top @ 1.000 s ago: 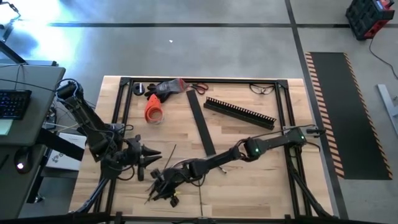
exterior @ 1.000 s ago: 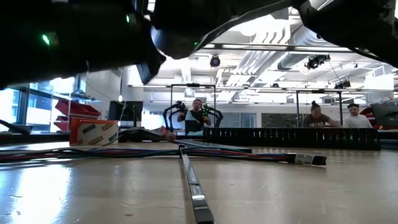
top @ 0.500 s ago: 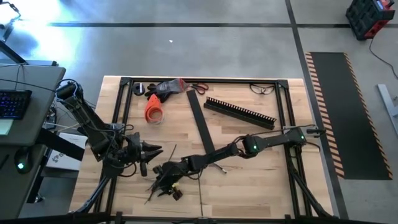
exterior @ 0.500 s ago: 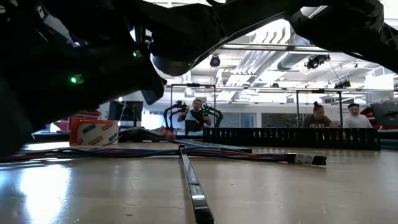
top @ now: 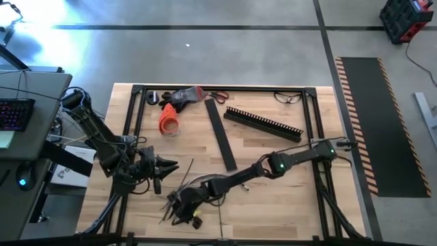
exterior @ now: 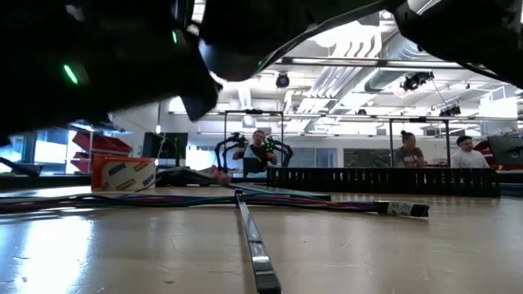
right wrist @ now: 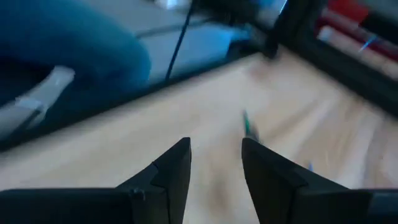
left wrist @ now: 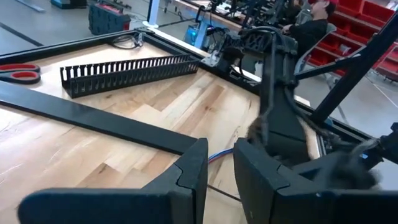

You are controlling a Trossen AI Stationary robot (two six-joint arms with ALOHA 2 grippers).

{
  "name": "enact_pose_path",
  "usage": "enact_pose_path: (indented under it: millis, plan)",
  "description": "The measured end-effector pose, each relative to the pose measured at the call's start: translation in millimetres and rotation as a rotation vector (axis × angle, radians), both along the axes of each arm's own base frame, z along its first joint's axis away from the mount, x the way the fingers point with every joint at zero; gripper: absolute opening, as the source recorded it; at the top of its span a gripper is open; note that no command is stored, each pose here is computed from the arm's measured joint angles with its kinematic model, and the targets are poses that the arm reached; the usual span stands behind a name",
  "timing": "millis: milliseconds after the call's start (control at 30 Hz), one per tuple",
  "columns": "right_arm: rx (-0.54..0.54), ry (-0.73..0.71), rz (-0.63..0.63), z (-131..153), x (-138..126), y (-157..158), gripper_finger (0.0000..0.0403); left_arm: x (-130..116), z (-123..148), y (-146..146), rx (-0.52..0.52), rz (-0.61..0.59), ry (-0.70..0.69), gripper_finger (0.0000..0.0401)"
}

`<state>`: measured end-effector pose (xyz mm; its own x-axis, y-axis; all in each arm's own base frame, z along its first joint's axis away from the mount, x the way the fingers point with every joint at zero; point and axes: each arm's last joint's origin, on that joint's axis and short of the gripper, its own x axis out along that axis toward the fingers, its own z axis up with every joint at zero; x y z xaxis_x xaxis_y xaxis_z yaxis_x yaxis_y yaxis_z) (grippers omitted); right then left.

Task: Ziptie cables
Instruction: Wrap the black zip tie on the cables

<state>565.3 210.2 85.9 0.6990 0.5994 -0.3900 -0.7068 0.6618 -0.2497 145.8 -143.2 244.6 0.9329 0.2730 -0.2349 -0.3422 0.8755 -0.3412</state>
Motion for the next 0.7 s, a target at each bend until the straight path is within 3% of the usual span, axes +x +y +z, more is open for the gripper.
enact_pose_path:
  millis: [100, 200, 367, 700]
  plan:
    - [0.044, -0.047, -0.100, 7, 4, -1, 0.0128, 0, -1, 0, 0.012, -0.001, 0.008, 0.0058]
    - [0.124, 0.022, -0.215, -12, 14, -28, 0.0128, -1, -2, 1, 0.030, -0.002, 0.019, 0.0058]
    - [0.249, 0.138, -0.178, -30, 19, -50, 0.0128, -1, -2, 2, 0.051, 0.020, 0.019, 0.0058]
    - [0.051, 0.070, -0.209, -32, 10, -25, 0.0128, -1, -4, 4, 0.070, 0.024, 0.036, 0.0058]
